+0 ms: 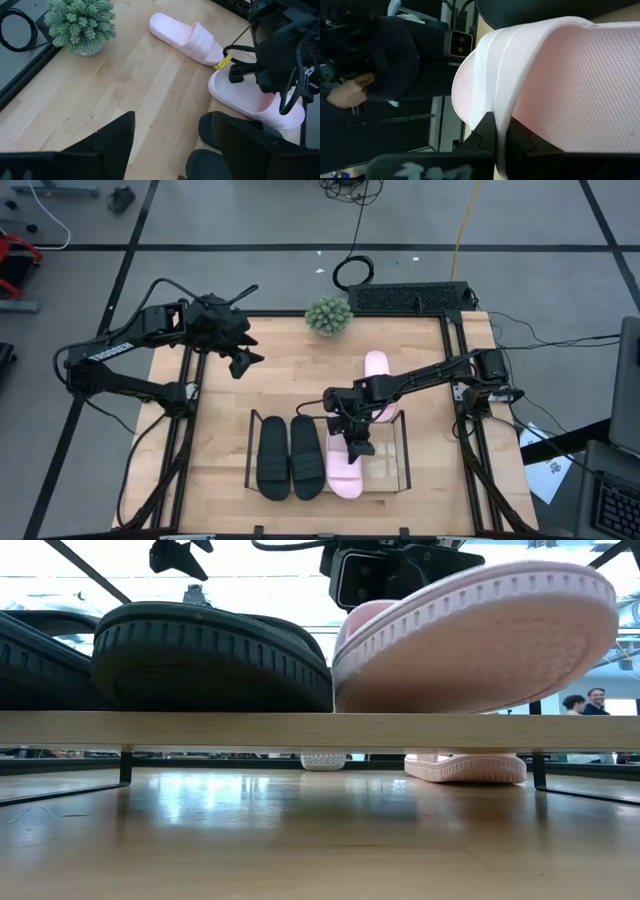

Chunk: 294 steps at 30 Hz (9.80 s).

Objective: Pick and place slides into the shelf
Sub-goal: Put the left pink slipper on the shelf, then put the pink slipper on the shelf

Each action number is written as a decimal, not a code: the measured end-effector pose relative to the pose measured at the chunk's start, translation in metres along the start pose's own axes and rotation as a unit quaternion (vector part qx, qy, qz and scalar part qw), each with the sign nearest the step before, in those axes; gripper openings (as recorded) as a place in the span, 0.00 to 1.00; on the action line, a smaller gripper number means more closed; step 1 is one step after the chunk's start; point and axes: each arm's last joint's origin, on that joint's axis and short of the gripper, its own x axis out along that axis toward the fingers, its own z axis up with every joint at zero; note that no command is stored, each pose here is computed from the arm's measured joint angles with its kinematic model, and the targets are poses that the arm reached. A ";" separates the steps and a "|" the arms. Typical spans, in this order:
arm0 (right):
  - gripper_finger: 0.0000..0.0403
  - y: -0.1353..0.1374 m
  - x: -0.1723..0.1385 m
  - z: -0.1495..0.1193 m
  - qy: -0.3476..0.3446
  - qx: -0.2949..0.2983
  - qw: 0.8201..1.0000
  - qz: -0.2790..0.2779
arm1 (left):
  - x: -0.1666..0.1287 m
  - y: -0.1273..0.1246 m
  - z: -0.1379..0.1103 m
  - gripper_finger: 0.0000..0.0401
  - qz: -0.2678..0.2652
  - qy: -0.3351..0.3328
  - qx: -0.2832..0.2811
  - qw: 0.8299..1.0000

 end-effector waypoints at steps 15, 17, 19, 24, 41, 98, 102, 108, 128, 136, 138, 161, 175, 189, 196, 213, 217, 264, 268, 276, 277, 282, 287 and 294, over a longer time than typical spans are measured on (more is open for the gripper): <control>0.00 0.009 0.010 -0.002 0.012 -0.014 1.000 0.016 | 0.000 0.000 0.000 0.66 0.000 0.000 0.000 1.000; 0.00 0.010 0.011 -0.001 0.010 -0.018 1.000 0.015 | 0.000 0.000 0.000 0.66 0.000 0.000 -0.001 1.000; 0.00 0.009 0.010 -0.001 0.004 -0.021 1.000 0.005 | 0.000 0.000 0.000 0.66 0.000 0.000 -0.001 1.000; 0.00 0.007 0.012 0.002 -0.002 -0.030 1.000 0.007 | 0.000 0.000 0.000 0.66 0.000 0.000 -0.003 1.000; 0.00 -0.006 0.024 0.005 0.004 -0.012 1.000 0.020 | 0.000 0.000 0.001 0.66 -0.001 -0.003 0.000 1.000; 0.49 -0.031 -0.016 0.013 -0.037 0.047 0.998 0.031 | 0.001 -0.014 -0.004 0.66 -0.027 0.006 0.011 1.000; 0.49 -0.037 -0.025 0.014 -0.046 0.051 0.997 0.038 | 0.001 -0.014 -0.003 0.66 -0.027 0.006 0.011 1.000; 0.49 -0.045 -0.049 0.016 -0.079 0.046 0.995 0.029 | 0.001 -0.014 -0.003 0.66 -0.026 0.006 0.011 1.000; 0.49 -0.002 -0.219 -0.086 -0.129 0.047 0.944 -0.301 | 0.001 -0.014 -0.003 0.66 -0.025 0.005 0.008 1.000; 0.49 -0.047 -0.235 -0.096 -0.084 0.076 0.947 -0.299 | 0.001 -0.014 -0.003 0.66 -0.025 0.005 -0.020 0.999; 0.49 -0.060 -0.233 -0.097 -0.064 0.083 0.951 -0.290 | 0.001 -0.014 -0.003 0.66 -0.025 0.006 -0.026 0.999; 0.49 -0.116 -0.195 -0.082 0.032 0.101 0.966 -0.236 | 0.001 -0.013 -0.003 0.66 -0.013 0.001 -0.019 1.000; 0.49 -0.125 -0.178 -0.090 0.047 0.116 0.970 -0.207 | 0.001 -0.013 -0.003 0.66 -0.012 0.001 -0.009 1.000; 0.49 -0.126 -0.155 -0.101 0.044 0.123 0.981 -0.142 | 0.001 -0.013 -0.003 0.66 -0.012 0.001 -0.009 1.000; 0.40 -0.124 -0.151 -0.099 0.049 0.115 0.982 -0.142 | 0.001 -0.013 -0.003 0.66 -0.012 0.001 -0.011 1.000; 0.01 -0.117 -0.169 -0.097 0.079 0.120 0.973 -0.178 | 0.001 -0.013 -0.003 0.66 -0.008 0.000 -0.012 1.000; 0.01 -0.105 -0.187 -0.086 0.068 0.103 0.973 -0.193 | 0.001 -0.013 -0.003 0.66 -0.008 0.000 -0.012 1.000; 0.00 0.080 -0.103 -0.022 0.113 -0.089 0.989 -0.047 | 0.001 -0.012 -0.003 0.66 0.000 -0.003 0.001 1.000; 0.00 0.071 -0.089 -0.025 0.116 -0.079 0.990 -0.034 | 0.001 -0.012 -0.003 0.66 0.000 -0.003 -0.003 1.000; 0.00 0.062 -0.071 -0.030 0.119 -0.077 0.990 -0.013 | 0.001 -0.012 -0.003 0.66 0.000 -0.003 -0.005 1.000; 0.00 0.061 -0.068 -0.030 0.118 -0.079 0.990 -0.008 | 0.001 -0.012 -0.003 0.66 0.000 -0.003 -0.005 1.000; 0.00 0.054 -0.055 -0.034 0.117 -0.074 0.990 0.000 | 0.001 -0.012 -0.003 0.66 0.000 -0.003 -0.005 1.000; 0.00 0.046 -0.045 -0.037 0.115 -0.064 0.991 0.005 | 0.001 -0.012 -0.003 0.66 0.000 -0.003 -0.005 1.000; 0.00 0.039 -0.039 -0.044 0.122 -0.050 0.991 0.031 | 0.001 -0.012 -0.003 0.66 0.000 -0.003 -0.007 1.000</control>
